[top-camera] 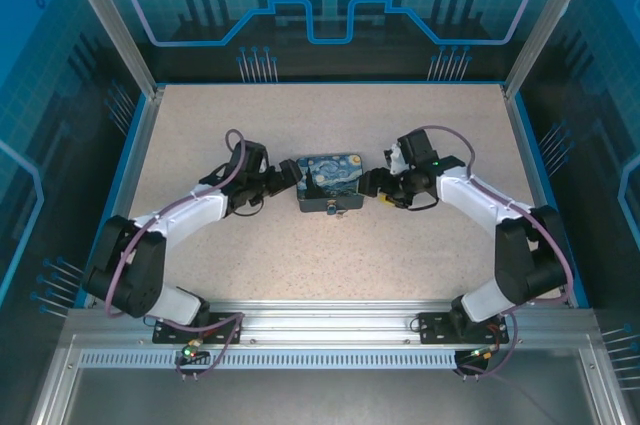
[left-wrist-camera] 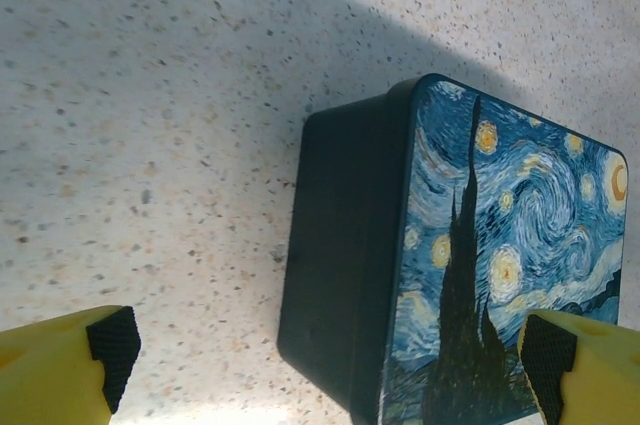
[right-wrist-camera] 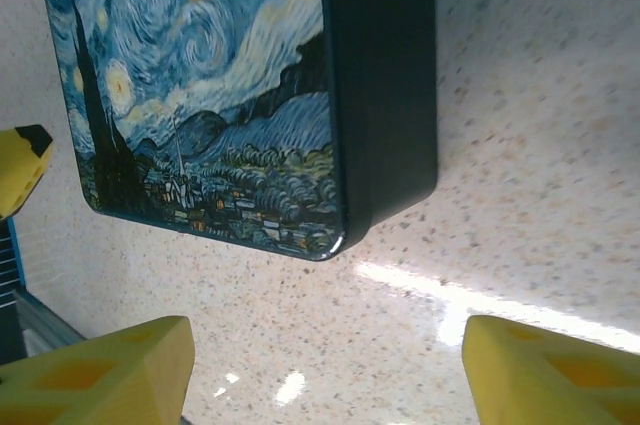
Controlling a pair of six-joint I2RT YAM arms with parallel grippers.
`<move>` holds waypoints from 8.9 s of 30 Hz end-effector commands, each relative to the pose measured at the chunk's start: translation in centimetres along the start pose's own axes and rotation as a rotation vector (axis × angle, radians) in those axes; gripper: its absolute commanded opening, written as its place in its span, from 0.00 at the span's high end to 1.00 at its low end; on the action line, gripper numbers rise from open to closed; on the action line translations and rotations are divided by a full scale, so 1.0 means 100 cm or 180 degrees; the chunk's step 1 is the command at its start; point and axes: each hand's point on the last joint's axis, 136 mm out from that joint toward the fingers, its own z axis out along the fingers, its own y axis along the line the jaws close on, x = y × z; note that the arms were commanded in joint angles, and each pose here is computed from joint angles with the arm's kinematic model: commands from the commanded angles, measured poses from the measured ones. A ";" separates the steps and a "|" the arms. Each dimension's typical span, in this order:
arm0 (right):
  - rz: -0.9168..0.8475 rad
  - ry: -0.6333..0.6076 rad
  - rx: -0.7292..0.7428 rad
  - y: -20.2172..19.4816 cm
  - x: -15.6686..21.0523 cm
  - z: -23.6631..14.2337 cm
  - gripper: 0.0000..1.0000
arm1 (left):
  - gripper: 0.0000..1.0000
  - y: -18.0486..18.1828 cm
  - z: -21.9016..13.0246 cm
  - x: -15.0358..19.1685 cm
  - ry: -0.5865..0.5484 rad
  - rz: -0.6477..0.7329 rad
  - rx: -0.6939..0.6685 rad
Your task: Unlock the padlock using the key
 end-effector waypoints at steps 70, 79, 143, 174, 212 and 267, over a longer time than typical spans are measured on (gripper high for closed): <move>-0.0230 0.0475 -0.0327 0.112 -0.028 0.110 0.35 | 0.01 -0.007 -0.054 -0.055 -0.0558 -0.0530 0.0148; -0.0392 0.0278 0.0328 0.071 0.016 0.055 0.36 | 0.01 -0.009 -0.057 -0.054 -0.0543 -0.0520 0.0181; -0.0428 0.0486 0.1931 -0.018 0.031 0.113 0.56 | 0.01 0.003 -0.046 -0.046 -0.0458 -0.0661 0.0150; -0.0543 0.0385 0.1337 0.017 0.004 0.113 0.57 | 0.01 -0.002 -0.048 -0.043 -0.0467 -0.0726 0.0195; -0.0947 0.0341 0.1527 0.010 0.006 0.104 0.61 | 0.01 -0.006 -0.036 -0.040 -0.0387 -0.0729 0.0226; -0.1019 0.0549 0.1450 -0.035 0.085 0.035 0.77 | 0.01 -0.010 -0.025 -0.037 -0.0301 -0.0823 0.0298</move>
